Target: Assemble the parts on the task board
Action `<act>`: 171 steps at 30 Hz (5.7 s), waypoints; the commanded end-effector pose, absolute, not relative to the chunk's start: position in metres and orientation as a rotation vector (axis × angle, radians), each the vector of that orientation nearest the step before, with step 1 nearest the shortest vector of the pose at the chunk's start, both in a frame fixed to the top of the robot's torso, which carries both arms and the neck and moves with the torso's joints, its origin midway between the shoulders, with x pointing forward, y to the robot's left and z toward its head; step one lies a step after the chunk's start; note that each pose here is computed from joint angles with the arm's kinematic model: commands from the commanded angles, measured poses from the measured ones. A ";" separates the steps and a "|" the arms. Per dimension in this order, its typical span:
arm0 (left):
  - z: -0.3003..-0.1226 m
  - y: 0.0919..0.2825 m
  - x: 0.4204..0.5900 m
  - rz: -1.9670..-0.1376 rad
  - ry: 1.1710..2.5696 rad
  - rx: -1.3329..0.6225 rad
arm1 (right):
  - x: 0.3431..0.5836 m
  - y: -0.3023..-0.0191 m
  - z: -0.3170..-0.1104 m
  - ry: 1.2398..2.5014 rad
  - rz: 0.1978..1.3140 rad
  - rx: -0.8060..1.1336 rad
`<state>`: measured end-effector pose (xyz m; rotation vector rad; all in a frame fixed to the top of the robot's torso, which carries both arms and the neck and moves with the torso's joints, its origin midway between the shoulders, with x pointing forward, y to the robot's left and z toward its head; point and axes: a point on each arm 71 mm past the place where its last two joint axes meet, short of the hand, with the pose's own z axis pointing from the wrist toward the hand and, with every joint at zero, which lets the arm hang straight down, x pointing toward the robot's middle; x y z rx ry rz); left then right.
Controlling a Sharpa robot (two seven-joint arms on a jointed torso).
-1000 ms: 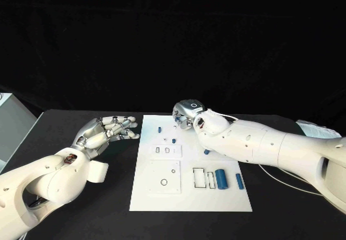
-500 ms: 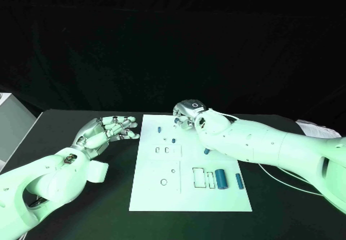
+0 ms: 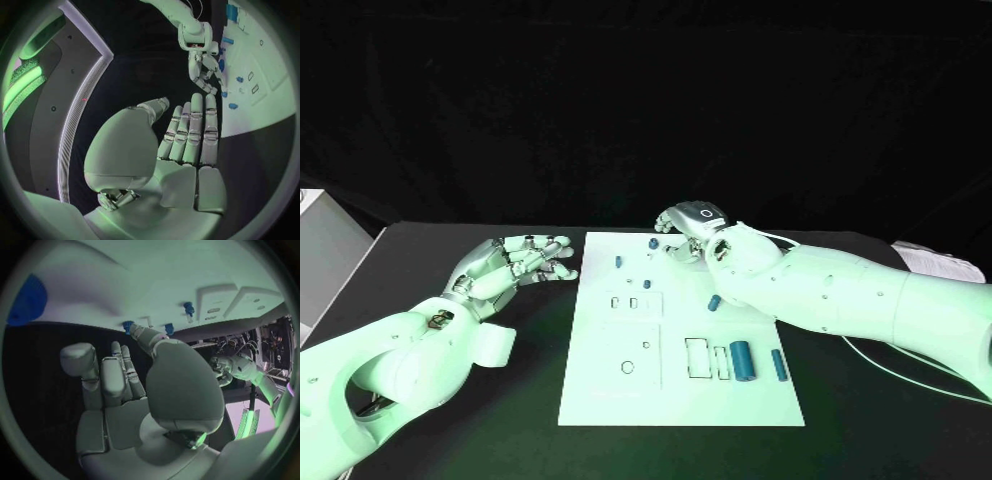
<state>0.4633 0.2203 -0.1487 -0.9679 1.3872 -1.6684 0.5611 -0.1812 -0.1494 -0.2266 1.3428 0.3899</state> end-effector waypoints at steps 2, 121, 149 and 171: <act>-0.148 0.222 0.464 -1.681 1.389 -0.954 | 0.554 -0.199 -0.142 1.340 0.426 -0.125; -0.154 0.224 0.466 -1.673 1.406 -0.955 | 0.532 -0.175 -0.132 1.378 0.455 -0.168; -0.155 0.223 0.467 -1.674 1.408 -0.955 | 0.544 -0.139 -0.160 1.423 0.431 -0.214; -0.155 0.223 0.467 -1.673 1.410 -0.956 | 0.546 -0.130 -0.163 1.441 0.462 -0.220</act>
